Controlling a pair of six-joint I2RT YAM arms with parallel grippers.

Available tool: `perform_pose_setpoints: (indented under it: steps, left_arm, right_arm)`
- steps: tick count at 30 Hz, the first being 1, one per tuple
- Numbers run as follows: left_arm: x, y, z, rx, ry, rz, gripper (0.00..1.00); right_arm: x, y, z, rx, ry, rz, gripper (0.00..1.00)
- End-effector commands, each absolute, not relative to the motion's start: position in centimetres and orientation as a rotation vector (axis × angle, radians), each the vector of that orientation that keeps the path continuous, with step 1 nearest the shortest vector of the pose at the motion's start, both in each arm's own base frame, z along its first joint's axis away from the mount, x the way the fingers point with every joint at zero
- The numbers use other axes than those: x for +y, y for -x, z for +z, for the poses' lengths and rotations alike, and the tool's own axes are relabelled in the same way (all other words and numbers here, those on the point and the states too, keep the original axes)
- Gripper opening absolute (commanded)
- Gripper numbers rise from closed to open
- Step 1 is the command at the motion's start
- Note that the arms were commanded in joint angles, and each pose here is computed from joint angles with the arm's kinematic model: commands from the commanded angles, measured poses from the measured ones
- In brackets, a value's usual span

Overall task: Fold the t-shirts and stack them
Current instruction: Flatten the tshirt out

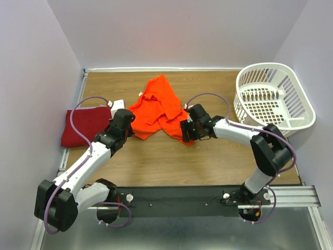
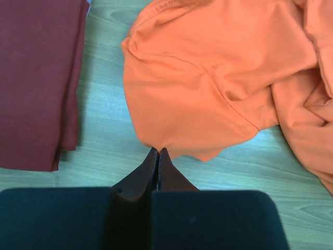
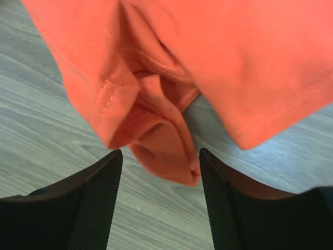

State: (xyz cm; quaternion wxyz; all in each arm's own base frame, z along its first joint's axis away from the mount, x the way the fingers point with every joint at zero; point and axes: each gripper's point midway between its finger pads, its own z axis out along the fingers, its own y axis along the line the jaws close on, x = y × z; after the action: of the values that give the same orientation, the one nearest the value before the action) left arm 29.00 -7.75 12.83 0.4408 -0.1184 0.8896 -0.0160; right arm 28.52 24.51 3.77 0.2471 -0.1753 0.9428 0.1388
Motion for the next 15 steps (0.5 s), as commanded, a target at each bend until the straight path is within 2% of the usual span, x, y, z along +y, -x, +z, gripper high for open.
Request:
perform_pose_setpoints:
  steps: [1, 4, 7, 8, 10, 11, 14, 15]
  left_arm:
    - [-7.3, -29.9, 15.3, 2.116, 0.294, -0.052, 0.0]
    - [-7.1, -29.8, 15.7, 2.102, 0.298, -0.064, 0.0]
    - [-6.9, -29.9, 16.2, 2.083, 0.302, -0.085, 0.0]
    - [-6.9, -29.9, 16.3, 2.08, 0.302, -0.096, 0.0]
    - [-6.7, -29.9, 16.4, 2.078, 0.307, -0.096, 0.0]
    - [-6.6, -29.9, 16.5, 2.072, 0.313, -0.095, 0.0]
    - [-6.2, -29.8, 16.6, 2.065, 0.328, -0.084, 0.0]
    - [-6.0, -29.8, 16.7, 2.062, 0.334, -0.078, 0.0]
  right_arm:
    - [25.7, -27.9, 2.9, 2.62, 0.482, 0.46, 0.67]
    - [25.8, -27.2, 1.9, 2.658, 0.495, 0.48, 0.62]
    - [25.8, -26.9, 1.3, 2.68, 0.506, 0.486, 0.46]
    - [25.9, -27.0, 1.4, 2.676, 0.508, 0.485, 0.32]
    - [25.7, -27.6, 2.1, 2.653, 0.491, 0.453, 0.13]
    - [25.6, -28.5, 3.2, 2.615, 0.472, 0.43, 0.0]
    - [23.2, -32.9, 7.6, 2.463, 0.383, 0.278, 0.0]
    - [22.3, -35.8, 10.9, 2.372, 0.329, 0.217, 0.01]
